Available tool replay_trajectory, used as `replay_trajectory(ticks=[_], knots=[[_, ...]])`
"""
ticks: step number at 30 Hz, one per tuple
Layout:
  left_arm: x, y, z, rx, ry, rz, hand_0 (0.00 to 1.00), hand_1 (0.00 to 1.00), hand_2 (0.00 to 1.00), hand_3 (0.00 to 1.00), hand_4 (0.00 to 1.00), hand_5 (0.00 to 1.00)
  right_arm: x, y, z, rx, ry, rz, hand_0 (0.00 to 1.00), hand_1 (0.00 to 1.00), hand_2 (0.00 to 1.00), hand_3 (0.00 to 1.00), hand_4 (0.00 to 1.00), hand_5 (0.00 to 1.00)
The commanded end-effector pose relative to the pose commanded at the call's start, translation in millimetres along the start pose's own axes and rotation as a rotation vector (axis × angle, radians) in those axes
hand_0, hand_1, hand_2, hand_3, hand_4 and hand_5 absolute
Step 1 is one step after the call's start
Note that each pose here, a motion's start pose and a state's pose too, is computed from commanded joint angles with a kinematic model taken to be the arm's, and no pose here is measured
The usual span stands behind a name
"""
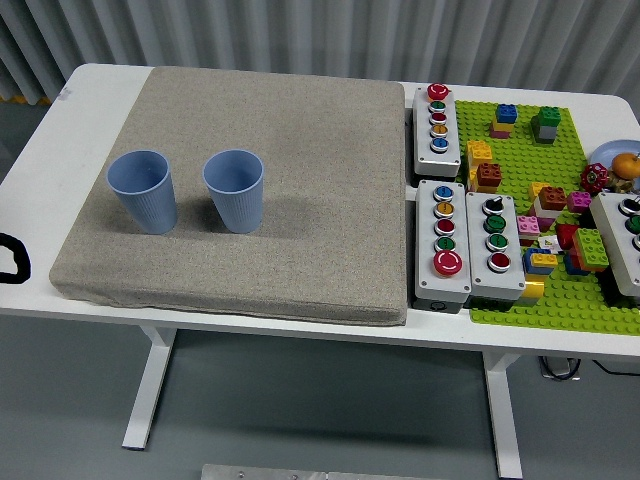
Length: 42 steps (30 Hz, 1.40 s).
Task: Pick cup pour cup place
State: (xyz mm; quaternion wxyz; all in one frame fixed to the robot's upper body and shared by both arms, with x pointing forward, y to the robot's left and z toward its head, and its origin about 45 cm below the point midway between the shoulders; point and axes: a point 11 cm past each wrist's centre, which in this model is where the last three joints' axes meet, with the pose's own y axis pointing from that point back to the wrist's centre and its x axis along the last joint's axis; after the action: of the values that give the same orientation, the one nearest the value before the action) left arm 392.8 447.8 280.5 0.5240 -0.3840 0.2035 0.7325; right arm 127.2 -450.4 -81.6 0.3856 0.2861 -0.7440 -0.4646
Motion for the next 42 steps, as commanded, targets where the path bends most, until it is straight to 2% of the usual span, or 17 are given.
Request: replay_trajectory(ticks=[14,20,23,29,37,42], knots=[[0.8,0.5,0.7,-0.002,-0.002,0.004,0.86,0.831,0.895,0.917,0.725,0.998,4.2,0.2,-5.4,0.013,-0.016,0.004,0.713,0.658,0.627,0.592,0.002,0.11],[-14.6,-3.8,0.2,-0.001,-0.006,-0.033,0.86,0.832,0.895,0.917,0.726,0.998,1.6,1.4,-11.9,0.027,-0.055,-0.002,0.713,0.659,0.627,0.591,0.002,0.107],[-16.7,-4.2,0.0,0.0,-0.008,-0.039,0.86,0.832,0.895,0.917,0.728,0.998,0.2,1.9,-13.1,0.025,-0.043,-0.003,0.713,0.658,0.627,0.59,0.002,0.107],[-13.0,-2.9,0.1,0.0,-0.012,-0.031,0.86,0.832,0.895,0.917,0.729,0.998,0.7,1.4,-10.5,0.022,-0.053,-0.001,0.713,0.657,0.627,0.59,0.002,0.105],[-6.4,2.2,-9.9,0.024,-0.019,-0.018,0.86,0.833,0.895,0.918,0.729,0.998,2.6,-0.3,-0.1,0.0,-0.028,0.007,0.713,0.657,0.627,0.59,0.002,0.108],[-6.6,4.9,-4.8,0.014,-0.029,-0.024,0.86,0.833,0.895,0.917,0.729,0.998,3.8,-0.9,3.1,-0.006,-0.03,0.007,0.713,0.657,0.627,0.589,0.002,0.112]])
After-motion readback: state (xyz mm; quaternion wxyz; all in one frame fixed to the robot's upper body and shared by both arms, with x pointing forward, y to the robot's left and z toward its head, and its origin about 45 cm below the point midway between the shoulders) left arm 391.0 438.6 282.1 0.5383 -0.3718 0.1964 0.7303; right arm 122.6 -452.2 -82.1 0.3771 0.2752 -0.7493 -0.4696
